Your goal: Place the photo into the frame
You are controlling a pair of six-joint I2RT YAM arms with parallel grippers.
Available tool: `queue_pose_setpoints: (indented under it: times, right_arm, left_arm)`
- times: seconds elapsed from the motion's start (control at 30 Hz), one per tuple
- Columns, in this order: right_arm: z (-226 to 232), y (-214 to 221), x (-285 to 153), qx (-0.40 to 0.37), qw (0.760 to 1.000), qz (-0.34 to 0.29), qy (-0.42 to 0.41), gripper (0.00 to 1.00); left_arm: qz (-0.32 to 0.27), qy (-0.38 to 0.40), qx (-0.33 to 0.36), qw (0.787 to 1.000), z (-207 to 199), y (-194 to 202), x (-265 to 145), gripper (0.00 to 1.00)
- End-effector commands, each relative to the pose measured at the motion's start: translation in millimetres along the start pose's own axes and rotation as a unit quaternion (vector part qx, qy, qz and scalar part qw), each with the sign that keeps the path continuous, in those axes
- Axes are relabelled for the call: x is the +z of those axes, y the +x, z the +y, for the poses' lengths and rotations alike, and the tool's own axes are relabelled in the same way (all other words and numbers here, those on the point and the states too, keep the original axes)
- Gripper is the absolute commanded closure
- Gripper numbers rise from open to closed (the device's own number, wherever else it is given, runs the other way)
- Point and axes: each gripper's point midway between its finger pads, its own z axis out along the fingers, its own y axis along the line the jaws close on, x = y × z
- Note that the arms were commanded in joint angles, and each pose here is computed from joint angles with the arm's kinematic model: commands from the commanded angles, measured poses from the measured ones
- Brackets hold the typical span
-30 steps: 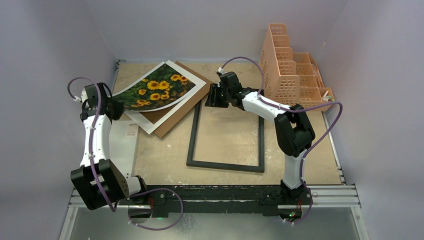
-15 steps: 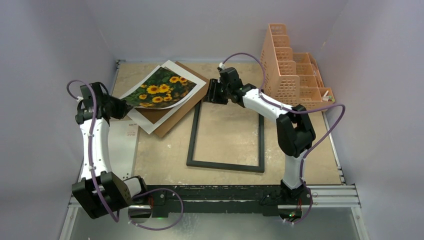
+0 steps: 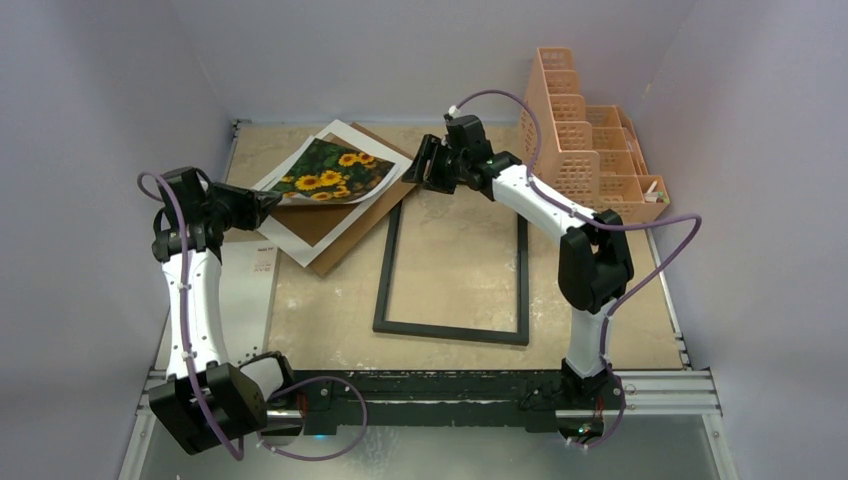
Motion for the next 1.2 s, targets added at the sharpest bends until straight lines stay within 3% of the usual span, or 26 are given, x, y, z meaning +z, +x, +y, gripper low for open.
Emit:
queue_pose_setpoints:
  times: [0.0, 0.37, 0.8, 0.97, 1.03, 1.13, 1.17]
  right_arm:
    - [26, -8, -14, 0.015, 0.999, 0.001, -0.033, 0.36]
    - [21, -4, -5, 0.038, 0.999, 0.015, -0.030, 0.34]
    - [19, 2, 8, 0.157, 0.986, 0.048, -0.035, 0.34]
    - [14, 9, 17, 0.131, 0.989, 0.058, -0.045, 0.36]
    - [9, 12, 21, 0.125, 0.989, 0.060, -0.042, 0.37]
    - [10, 26, 23, 0.125, 0.987, 0.077, -0.062, 0.37]
    - [11, 30, 24, 0.124, 0.986, 0.082, -0.069, 0.37]
  left_arm:
    - [0.015, 0.077, -0.014, 0.997, -41, 6, -19, 1.00]
    - [0.013, 0.149, -0.010, 0.989, -86, 0, -31, 1.00]
    - [0.036, 0.135, -0.067, 0.988, -81, 19, -49, 1.00]
    - [0.011, 0.072, 0.003, 0.997, -43, 15, -35, 1.00]
    - [-0.004, 0.028, 0.027, 0.999, -17, 12, -28, 0.88]
    - [-0.024, -0.047, 0.057, 0.997, 33, 7, -19, 0.54]
    - [-0.030, -0.072, 0.069, 0.995, 49, 5, -17, 0.47]
